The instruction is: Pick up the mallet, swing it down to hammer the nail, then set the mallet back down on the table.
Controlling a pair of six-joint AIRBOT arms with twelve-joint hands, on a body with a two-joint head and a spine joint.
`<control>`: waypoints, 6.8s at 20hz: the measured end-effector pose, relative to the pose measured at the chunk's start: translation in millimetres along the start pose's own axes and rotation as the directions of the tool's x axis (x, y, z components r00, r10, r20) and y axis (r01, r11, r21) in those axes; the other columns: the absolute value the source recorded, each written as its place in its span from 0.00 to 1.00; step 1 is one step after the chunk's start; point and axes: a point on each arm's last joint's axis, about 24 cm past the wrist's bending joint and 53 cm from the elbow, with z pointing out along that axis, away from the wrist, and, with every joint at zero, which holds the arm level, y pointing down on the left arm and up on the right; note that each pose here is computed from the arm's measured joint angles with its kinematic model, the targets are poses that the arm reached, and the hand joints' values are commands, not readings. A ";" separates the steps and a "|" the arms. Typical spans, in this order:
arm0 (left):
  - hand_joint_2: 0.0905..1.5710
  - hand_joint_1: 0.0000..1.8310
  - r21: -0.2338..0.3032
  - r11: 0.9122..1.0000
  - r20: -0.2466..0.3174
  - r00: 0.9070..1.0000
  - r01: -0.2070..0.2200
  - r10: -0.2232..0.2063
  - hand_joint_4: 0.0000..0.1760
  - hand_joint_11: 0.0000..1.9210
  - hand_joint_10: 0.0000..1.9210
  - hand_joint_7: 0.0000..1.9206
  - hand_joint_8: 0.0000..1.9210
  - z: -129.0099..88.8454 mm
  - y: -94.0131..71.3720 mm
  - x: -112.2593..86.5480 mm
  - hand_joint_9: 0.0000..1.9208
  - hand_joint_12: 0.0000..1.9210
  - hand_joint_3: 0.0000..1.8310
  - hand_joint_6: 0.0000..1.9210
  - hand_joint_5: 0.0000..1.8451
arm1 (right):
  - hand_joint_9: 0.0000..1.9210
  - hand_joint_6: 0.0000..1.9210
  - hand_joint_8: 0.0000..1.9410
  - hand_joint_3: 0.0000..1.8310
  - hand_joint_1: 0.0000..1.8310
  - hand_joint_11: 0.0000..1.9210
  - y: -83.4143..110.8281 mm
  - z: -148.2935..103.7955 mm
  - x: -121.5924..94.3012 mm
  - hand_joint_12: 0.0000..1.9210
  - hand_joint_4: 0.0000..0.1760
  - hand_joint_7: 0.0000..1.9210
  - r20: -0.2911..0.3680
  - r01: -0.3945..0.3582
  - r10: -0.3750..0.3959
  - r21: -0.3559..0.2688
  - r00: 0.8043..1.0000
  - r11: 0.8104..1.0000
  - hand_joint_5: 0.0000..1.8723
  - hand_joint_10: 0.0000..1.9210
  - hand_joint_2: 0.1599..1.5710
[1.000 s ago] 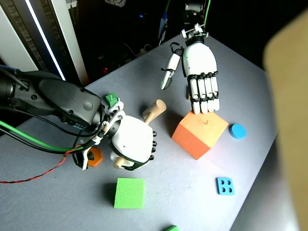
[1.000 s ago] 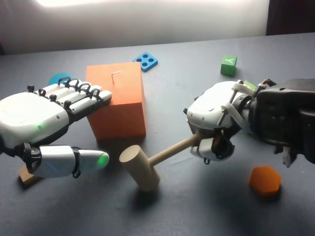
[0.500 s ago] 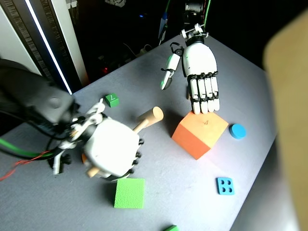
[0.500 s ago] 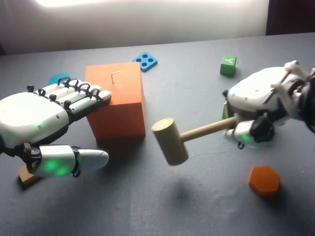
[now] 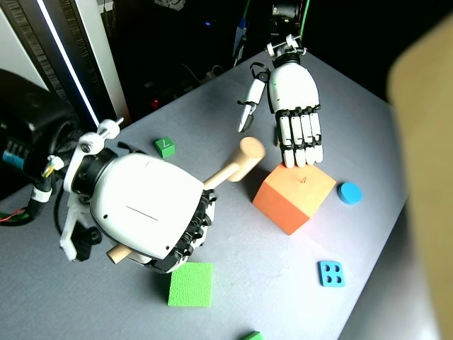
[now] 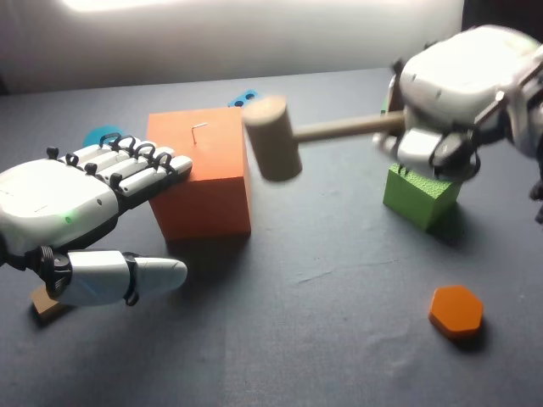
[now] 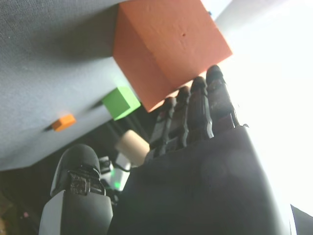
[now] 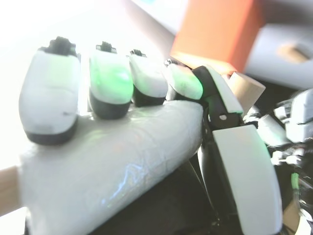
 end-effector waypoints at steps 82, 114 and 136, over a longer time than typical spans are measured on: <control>0.75 0.00 0.083 0.994 0.040 0.997 -0.070 0.066 0.00 0.00 0.00 0.00 0.00 -1.0 -42.5 -60.5 0.00 0.00 0.00 0.00 0.01 | 0.84 1.00 1.00 0.00 0.38 0.90 60.2 35.3 133.5 1.00 1.00 0.77 -0.020 0.326 -0.357 -0.365 0.934 0.872 0.63 1.00 0.96; 0.75 0.00 0.076 0.995 0.025 0.998 -0.057 0.055 0.00 0.00 0.00 0.00 0.00 0.1 -49.0 -60.8 0.00 0.00 0.00 0.00 0.00 | 0.83 1.00 1.00 0.00 0.37 0.89 68.5 36.5 142.1 1.00 1.00 0.76 -0.026 0.305 -0.337 -0.364 0.941 0.880 0.63 1.00 0.96; 0.74 0.00 0.071 0.996 0.016 0.998 -0.055 0.054 0.00 0.00 0.00 0.00 0.00 0.5 -48.8 -58.6 0.00 0.00 0.00 0.00 0.01 | 0.33 0.50 0.55 0.00 0.25 0.28 67.3 31.0 153.0 0.67 0.00 0.33 -0.055 0.325 -0.372 -0.382 0.927 0.865 0.32 0.56 0.80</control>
